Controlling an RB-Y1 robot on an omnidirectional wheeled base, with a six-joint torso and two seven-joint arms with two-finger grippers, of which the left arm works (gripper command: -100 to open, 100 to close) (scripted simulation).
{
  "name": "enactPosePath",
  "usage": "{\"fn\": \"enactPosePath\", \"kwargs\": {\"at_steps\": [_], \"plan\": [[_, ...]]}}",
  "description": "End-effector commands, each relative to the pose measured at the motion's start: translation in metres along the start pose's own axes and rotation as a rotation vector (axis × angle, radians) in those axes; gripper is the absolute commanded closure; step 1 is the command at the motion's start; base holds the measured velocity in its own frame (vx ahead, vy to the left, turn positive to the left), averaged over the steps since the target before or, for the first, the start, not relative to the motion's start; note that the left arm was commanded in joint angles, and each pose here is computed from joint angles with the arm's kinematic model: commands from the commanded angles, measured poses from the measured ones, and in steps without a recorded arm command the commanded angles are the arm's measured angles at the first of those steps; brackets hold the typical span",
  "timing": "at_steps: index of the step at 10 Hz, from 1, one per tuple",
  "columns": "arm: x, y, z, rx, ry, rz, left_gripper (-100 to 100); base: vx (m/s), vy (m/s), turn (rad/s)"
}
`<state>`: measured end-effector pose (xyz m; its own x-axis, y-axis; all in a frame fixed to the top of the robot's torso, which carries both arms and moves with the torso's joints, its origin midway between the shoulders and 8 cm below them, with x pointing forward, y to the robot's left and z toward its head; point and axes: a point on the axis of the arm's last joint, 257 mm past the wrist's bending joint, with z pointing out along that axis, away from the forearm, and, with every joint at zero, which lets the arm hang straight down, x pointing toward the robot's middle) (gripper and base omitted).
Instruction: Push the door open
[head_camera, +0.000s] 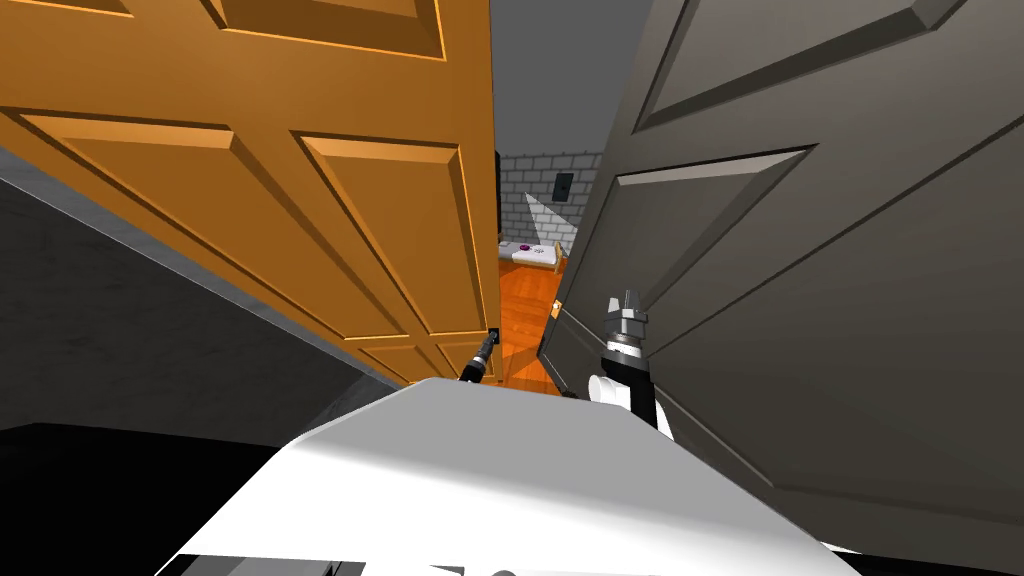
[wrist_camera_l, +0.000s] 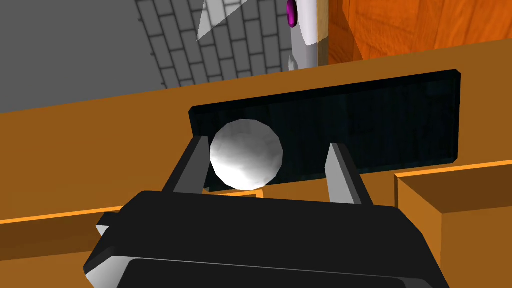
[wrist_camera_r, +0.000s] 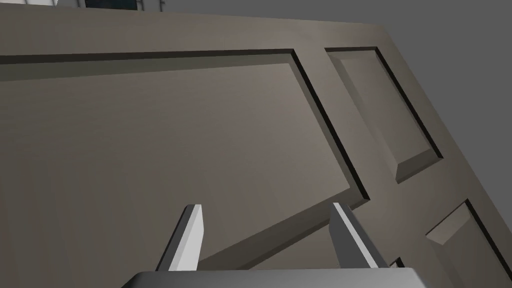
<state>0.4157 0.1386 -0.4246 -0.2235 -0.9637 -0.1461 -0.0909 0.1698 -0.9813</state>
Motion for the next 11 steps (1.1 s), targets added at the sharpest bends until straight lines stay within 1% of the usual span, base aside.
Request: {"fn": "enactPosePath", "kwargs": {"at_steps": [1,3,4,7,9,10,11], "plan": [[-0.004,0.019,-0.0089,-0.052,-0.01,0.01,100,0.019,0.038,-0.238],[-0.007,0.022,-0.0089,-0.06,-0.015,0.015,100,0.013,0.032,-0.104],[-0.012,0.026,-0.009,-0.075,-0.024,0.023,100,0.008,0.026,-0.167],[-0.023,0.034,-0.0094,-0.105,-0.042,0.039,100,0.003,0.049,-0.241],[-0.025,0.036,-0.0096,-0.112,-0.046,0.043,100,0.008,0.034,-0.127],[-0.031,0.04,-0.0101,-0.128,-0.055,0.051,100,0.008,0.021,-0.125],[-0.031,0.04,-0.0101,-0.128,-0.055,0.051,100,0.002,0.026,-0.128]]}}
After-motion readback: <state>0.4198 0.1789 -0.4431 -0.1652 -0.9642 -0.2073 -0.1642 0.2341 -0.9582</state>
